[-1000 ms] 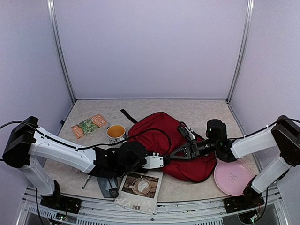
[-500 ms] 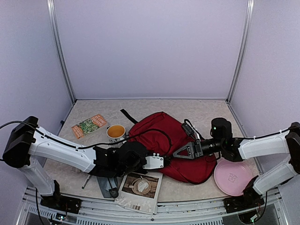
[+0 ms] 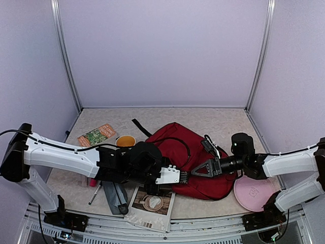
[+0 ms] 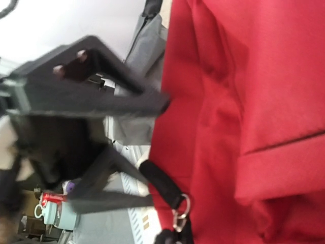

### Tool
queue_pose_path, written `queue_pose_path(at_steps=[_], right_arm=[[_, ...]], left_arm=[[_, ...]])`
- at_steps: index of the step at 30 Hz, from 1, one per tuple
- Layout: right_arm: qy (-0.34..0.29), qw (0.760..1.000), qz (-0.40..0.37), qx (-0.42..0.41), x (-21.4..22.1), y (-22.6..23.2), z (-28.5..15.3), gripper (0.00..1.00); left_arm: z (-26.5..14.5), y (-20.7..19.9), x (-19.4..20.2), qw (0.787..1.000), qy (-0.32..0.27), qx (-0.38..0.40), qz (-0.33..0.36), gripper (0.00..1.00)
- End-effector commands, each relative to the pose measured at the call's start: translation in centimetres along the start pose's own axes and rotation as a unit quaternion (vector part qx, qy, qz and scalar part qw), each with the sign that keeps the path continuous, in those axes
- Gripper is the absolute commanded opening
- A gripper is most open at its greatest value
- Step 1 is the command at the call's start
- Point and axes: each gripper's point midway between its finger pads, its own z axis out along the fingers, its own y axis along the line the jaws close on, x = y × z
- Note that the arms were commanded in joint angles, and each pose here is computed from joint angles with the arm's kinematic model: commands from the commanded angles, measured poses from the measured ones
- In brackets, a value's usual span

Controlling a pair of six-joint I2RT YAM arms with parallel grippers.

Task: Pack the student bag
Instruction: Pass from the left arm to the right, then pick up the largest pocket of the bag from the student bag.

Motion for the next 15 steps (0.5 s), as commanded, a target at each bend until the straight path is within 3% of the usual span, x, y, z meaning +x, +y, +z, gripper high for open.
queue_pose_path(at_steps=[1, 6, 7, 9, 10, 13, 15], right_arm=[[-0.006, 1.000, -0.004, 0.005, 0.2, 0.0, -0.3, 0.00], [-0.011, 1.000, -0.004, 0.004, 0.2, 0.2, -0.5, 0.00], [-0.010, 1.000, -0.004, 0.002, 0.3, 0.3, -0.5, 0.00], [-0.006, 1.000, -0.001, 0.001, 0.5, 0.3, -0.5, 0.00], [-0.004, 1.000, 0.001, 0.001, 0.6, 0.2, -0.5, 0.00], [-0.001, 1.000, 0.004, -0.001, 0.9, 0.3, -0.5, 0.00], [0.001, 1.000, 0.003, -0.005, 1.0, 0.4, -0.4, 0.00]], left_arm=[[-4.5, 1.0, -6.1, 0.987, -0.134, 0.065, -0.061, 0.89], [-6.6, 4.6, -8.7, 0.960, -0.204, 0.053, -0.186, 0.90], [-6.7, 5.1, -9.1, 0.947, -0.213, 0.062, -0.232, 0.85], [-6.1, 5.9, -9.2, 0.910, -0.219, 0.078, -0.343, 0.62], [-5.8, 5.7, -9.1, 0.892, -0.218, 0.091, -0.385, 0.55], [-5.7, 3.8, -9.8, 0.858, -0.250, 0.136, -0.428, 0.52], [-4.9, 3.0, -9.2, 0.854, -0.248, 0.131, -0.438, 0.54]])
